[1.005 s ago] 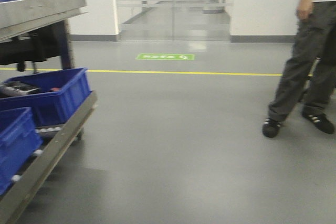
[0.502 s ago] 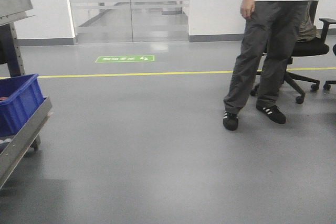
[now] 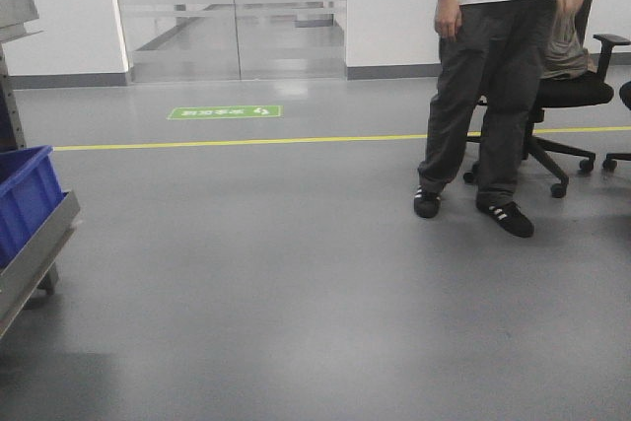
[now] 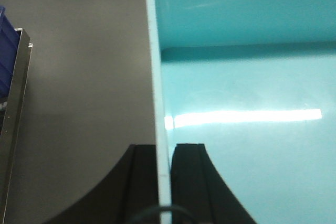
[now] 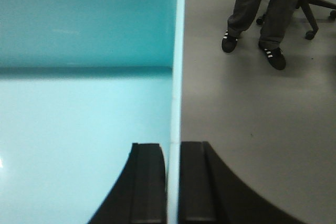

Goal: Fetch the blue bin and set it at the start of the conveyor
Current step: 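Drive the base away from the rack holding the bin in both grippers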

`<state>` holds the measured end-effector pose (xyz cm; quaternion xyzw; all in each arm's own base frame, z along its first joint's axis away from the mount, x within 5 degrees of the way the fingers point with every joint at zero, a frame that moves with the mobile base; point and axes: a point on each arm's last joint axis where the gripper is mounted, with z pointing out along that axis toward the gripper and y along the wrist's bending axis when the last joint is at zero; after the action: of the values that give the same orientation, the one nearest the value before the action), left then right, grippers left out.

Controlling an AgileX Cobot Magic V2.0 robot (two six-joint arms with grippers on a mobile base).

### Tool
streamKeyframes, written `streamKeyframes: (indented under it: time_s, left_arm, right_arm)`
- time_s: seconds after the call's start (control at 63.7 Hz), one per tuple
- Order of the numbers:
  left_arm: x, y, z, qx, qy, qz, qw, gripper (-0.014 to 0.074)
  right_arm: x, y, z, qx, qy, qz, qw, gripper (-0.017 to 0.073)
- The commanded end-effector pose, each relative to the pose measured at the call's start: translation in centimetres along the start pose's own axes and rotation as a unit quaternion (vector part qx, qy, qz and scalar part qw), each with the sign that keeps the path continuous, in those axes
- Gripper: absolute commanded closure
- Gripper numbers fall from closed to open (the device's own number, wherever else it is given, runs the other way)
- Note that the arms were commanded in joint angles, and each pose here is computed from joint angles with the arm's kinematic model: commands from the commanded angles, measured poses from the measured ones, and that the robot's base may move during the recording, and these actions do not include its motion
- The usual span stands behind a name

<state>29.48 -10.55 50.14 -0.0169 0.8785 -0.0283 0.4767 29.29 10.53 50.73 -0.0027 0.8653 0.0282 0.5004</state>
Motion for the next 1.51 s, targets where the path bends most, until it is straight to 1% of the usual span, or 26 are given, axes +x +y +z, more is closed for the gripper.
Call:
streamKeyframes:
  time_s: [0.0, 1.02, 1.287, 1.366, 1.491]
  left_arm:
    - [-0.59, -0.02, -0.67, 0.008, -0.028, 0.003, 1.000, 0.0704]
    - [-0.62, 0.01, -0.68, 0.007, -0.030, 0.004, 1.000, 0.0704]
    - [-0.62, 0.03, -0.68, 0.006, -0.030, 0.004, 1.000, 0.0704]
    - [-0.64, 0.06, -0.68, 0.004, -0.031, 0.005, 1.000, 0.0704]
    - [-0.64, 0.06, -0.68, 0.004, -0.031, 0.005, 1.000, 0.0704]
  right_arm:
    - [-0.79, -0.08, -0.78, -0.009, -0.036, -0.001, 0.999, 0.0713]
    - [-0.74, 0.03, -0.51, -0.009, -0.034, -0.001, 0.999, 0.0713]
    - [-0.27, -0.16, -0.49, 0.001, -0.008, -0.001, 1.000, 0.0713]
    - [-0.27, -0.15, -0.49, 0.000, -0.008, 0.000, 1.000, 0.0713]
    - [-0.12, 0.15, -0.49, -0.016, 0.001, 0.008, 1.000, 0.0713]
